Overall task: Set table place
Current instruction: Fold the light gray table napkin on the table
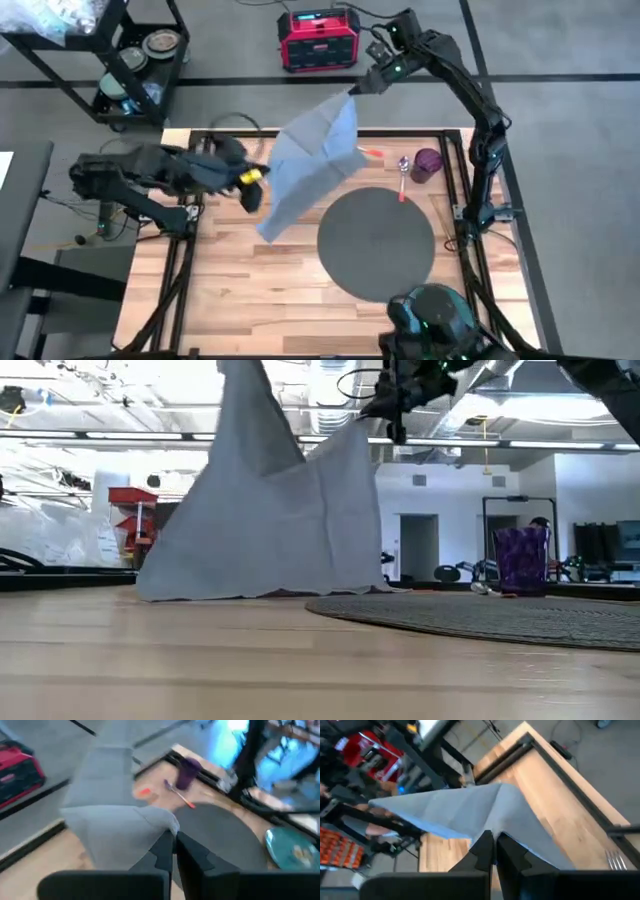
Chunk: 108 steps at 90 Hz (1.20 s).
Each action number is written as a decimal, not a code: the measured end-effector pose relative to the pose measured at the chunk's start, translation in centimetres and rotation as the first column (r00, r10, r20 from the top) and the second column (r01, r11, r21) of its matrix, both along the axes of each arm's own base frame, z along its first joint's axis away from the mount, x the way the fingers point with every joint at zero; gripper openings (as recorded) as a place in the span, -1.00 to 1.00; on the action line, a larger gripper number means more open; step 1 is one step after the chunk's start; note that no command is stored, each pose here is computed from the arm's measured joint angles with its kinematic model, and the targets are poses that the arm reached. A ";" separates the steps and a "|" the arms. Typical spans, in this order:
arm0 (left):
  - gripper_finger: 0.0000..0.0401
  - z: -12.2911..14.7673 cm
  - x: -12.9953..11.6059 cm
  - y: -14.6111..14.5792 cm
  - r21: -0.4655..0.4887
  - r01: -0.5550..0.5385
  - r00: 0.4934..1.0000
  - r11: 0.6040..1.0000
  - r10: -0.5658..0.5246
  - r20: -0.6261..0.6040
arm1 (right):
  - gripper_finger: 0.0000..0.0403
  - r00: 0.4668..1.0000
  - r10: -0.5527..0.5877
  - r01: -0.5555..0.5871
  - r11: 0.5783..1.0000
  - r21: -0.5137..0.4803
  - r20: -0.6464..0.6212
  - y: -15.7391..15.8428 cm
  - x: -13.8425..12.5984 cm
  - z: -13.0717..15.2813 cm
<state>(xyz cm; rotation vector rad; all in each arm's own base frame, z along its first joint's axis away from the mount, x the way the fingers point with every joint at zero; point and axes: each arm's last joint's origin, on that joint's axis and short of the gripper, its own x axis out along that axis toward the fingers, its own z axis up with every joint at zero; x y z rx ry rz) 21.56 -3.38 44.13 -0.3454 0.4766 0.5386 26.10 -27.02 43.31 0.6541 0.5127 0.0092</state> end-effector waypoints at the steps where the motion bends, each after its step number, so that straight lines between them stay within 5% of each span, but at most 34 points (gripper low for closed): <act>1: -1.00 0.0 0.2 -0.2 -0.001 0.006 1.000 1.000 -0.006 -0.001 | -1.00 1.000 0.002 -0.002 1.000 -0.002 0.001 0.3 -0.1 0.2; 26: -1.00 4.6 4.0 -5.8 0.051 0.057 0.988 0.997 -0.064 0.140 | -1.00 0.999 -0.003 0.005 0.998 -0.064 0.037 6.5 -5.1 3.7; 52: -1.00 8.9 5.9 -7.2 0.189 0.090 0.963 0.978 -0.134 0.236 | -1.00 0.996 -0.010 0.020 0.993 -0.112 0.091 9.0 -7.4 5.9; 65: -1.00 7.6 5.0 -6.7 0.146 0.043 0.987 0.988 -0.064 0.148 | -1.00 0.996 -0.004 0.015 0.993 -0.116 0.094 8.9 -7.4 5.9; 77: -1.00 4.7 3.5 -6.5 0.083 -0.043 0.996 0.996 0.049 -0.071 | -1.00 0.998 -0.009 0.014 0.996 -0.088 0.059 7.4 -6.2 4.6; 89: -1.00 2.4 3.6 -7.4 0.053 -0.024 0.984 0.998 0.033 -0.172 | -1.00 1.000 0.014 -0.013 0.999 -0.044 0.002 5.4 -3.9 2.2; 108: -1.00 -2.3 1.5 -7.0 -0.098 -0.179 0.956 0.979 0.149 -0.255 | -1.00 0.995 0.072 -0.071 0.997 0.015 -0.064 2.9 0.3 -1.9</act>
